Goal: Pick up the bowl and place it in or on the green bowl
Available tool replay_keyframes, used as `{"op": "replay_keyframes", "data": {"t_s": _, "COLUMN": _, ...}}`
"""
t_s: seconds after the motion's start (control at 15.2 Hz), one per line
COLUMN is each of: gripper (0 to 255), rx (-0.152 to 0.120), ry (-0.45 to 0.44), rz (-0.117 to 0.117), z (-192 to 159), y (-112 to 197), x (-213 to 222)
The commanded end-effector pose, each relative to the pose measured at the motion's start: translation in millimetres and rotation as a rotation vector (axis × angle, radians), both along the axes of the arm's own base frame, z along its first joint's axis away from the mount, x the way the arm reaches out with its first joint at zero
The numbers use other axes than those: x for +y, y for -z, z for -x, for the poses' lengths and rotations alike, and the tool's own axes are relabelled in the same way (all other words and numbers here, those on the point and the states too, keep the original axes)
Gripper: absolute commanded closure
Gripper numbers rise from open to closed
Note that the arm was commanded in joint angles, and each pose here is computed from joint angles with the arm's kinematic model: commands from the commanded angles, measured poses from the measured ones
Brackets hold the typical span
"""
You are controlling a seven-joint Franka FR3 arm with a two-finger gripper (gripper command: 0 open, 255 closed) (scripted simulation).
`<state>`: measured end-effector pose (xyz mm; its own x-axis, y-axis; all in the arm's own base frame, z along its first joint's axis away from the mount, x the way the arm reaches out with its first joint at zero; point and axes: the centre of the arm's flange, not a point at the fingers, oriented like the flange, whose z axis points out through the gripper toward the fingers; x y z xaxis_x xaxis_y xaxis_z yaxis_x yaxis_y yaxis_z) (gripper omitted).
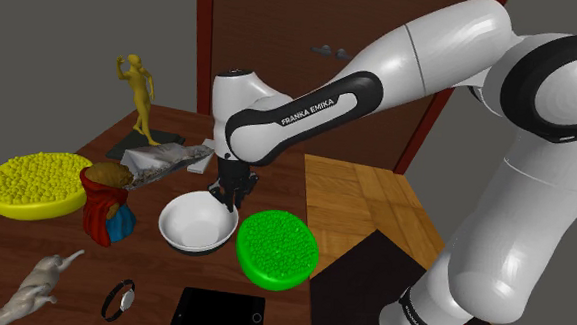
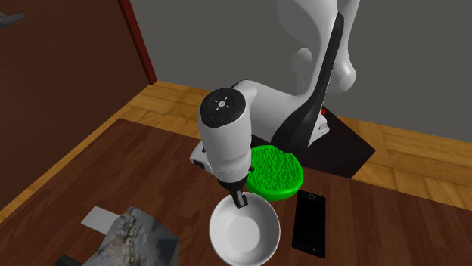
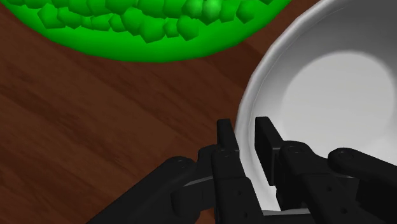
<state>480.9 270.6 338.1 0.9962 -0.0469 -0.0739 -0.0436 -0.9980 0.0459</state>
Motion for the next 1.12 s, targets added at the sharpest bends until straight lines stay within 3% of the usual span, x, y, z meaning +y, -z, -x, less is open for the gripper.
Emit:
{"op": "replay_keyframes", "data": {"t_s": 0.0, "gripper": 255, "rx": 0.000, "ry": 0.000, "rz": 0.000, "z": 0, "y": 0, "x": 0}}
{"op": "replay_keyframes", "data": {"t_s": 1.06, "gripper": 255, "rx": 0.000, "ry": 0.000, "rz": 0.000, "z": 0, "y": -84, "x": 0}}
